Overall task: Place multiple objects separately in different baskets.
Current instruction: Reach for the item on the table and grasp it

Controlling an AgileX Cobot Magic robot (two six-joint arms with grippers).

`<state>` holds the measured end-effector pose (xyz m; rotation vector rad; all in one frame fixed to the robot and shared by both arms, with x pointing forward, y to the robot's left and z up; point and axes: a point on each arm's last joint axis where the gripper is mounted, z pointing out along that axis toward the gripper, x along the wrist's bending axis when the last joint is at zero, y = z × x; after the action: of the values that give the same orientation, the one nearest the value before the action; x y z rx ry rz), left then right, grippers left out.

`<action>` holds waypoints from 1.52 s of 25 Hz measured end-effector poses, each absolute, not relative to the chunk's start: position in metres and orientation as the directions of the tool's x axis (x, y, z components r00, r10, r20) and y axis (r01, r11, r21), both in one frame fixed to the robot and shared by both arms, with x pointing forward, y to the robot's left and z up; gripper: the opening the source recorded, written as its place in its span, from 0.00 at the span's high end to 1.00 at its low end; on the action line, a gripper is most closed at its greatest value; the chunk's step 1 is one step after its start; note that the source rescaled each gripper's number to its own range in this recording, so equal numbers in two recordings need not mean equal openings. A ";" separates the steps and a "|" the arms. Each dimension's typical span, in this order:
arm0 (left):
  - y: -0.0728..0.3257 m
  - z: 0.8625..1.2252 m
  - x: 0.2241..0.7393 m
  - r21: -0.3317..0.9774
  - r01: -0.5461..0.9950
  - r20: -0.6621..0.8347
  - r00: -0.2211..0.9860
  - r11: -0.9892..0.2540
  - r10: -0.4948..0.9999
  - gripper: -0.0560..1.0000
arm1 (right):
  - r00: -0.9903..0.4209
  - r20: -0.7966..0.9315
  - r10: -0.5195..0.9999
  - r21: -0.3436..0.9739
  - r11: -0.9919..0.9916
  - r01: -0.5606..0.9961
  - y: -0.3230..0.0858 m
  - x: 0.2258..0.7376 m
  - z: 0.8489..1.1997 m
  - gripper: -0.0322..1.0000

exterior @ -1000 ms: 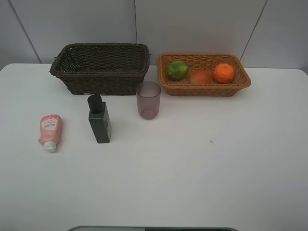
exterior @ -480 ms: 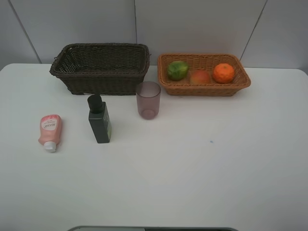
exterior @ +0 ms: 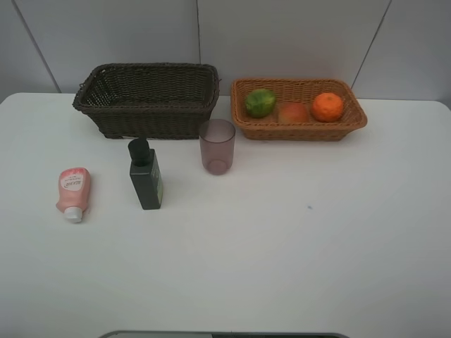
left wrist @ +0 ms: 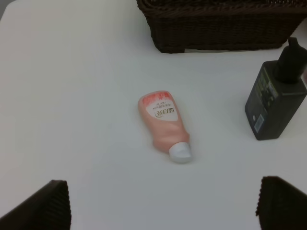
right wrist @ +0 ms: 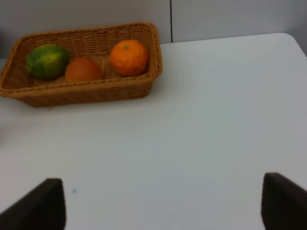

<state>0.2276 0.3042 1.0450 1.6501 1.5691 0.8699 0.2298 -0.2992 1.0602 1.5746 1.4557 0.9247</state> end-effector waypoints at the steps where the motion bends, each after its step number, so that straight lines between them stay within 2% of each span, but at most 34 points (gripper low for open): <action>1: 0.304 1.045 0.228 0.843 0.537 0.009 0.045 -0.032 0.999 0.00 | 0.077 0.002 0.997 0.904 -0.035 0.425 -0.299 0.230 1.060 0.28; 34: 0.305 1.045 0.228 0.843 0.537 0.017 0.040 -0.036 0.999 0.00 | 0.077 0.002 0.997 0.904 -0.035 0.425 -0.299 0.230 1.060 0.28; 38: 0.305 1.055 0.238 0.837 0.546 0.023 0.039 -0.041 0.999 0.00 | 0.077 0.002 0.997 0.904 -0.035 0.425 -0.299 0.230 1.060 0.28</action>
<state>0.2385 0.3047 1.0550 1.6633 1.5797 0.8794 0.2298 -0.2992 1.0602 1.5746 1.4557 0.9247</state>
